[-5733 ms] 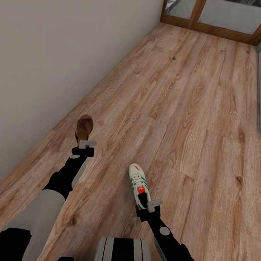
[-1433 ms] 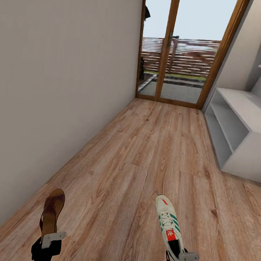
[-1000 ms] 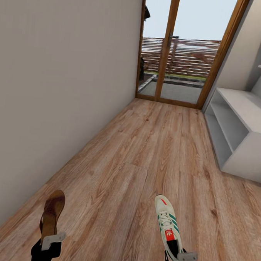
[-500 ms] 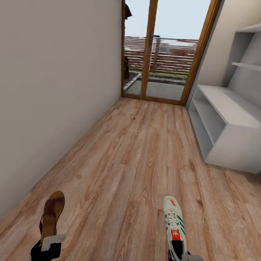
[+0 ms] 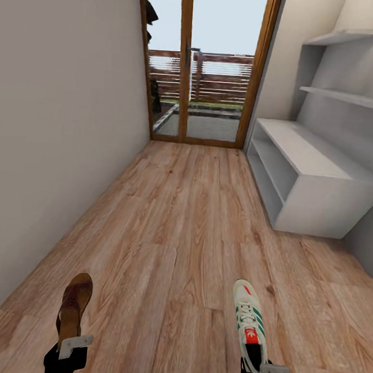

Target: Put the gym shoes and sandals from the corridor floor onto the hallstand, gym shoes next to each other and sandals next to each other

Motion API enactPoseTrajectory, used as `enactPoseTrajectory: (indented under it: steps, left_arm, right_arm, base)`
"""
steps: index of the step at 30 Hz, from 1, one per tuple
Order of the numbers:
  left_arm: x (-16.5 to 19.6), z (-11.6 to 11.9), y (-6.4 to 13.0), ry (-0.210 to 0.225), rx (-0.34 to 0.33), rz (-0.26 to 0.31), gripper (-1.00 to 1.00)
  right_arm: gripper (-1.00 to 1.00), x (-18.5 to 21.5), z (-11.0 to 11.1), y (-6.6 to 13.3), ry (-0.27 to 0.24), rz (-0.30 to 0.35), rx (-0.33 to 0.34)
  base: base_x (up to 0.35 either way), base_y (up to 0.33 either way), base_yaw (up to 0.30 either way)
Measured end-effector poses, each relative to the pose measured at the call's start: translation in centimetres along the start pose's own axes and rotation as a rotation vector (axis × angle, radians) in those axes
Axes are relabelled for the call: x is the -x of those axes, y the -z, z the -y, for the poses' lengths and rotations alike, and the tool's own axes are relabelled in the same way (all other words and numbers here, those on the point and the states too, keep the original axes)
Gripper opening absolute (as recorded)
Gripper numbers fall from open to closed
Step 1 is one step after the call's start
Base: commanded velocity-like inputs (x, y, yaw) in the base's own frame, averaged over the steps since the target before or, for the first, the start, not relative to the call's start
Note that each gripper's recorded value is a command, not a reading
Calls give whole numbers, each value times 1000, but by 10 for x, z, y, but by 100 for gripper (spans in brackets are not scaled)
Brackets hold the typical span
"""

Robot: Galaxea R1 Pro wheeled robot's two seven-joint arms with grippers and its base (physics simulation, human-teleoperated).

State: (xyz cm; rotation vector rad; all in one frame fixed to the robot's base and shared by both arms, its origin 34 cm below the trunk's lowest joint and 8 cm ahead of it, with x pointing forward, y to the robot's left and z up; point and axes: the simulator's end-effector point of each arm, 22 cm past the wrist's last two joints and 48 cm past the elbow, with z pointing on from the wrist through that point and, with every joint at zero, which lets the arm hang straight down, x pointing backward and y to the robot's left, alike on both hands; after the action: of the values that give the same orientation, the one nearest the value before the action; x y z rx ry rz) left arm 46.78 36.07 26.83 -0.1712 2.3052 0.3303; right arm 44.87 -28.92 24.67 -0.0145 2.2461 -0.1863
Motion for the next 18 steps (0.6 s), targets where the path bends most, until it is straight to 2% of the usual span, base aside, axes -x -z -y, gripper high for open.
enactPoseTrajectory:
  steps: [7,13,18]
  left_arm:
    - [0,0,0,0,0,0,-100]
    - [-1,0,0,0,0,-1,-100]
    - [0,0,0,1,0,0,-100]
  right_arm:
    - [-100,2,-2,0,-4,4,-1]
    - [-100,1,-2,0,-4,2,-1]
    - [-100,1,-1,0,-3,3,-2]
  base:
    - [334,4,-1]
    - [335,91,0]
    - [327,164,-188]
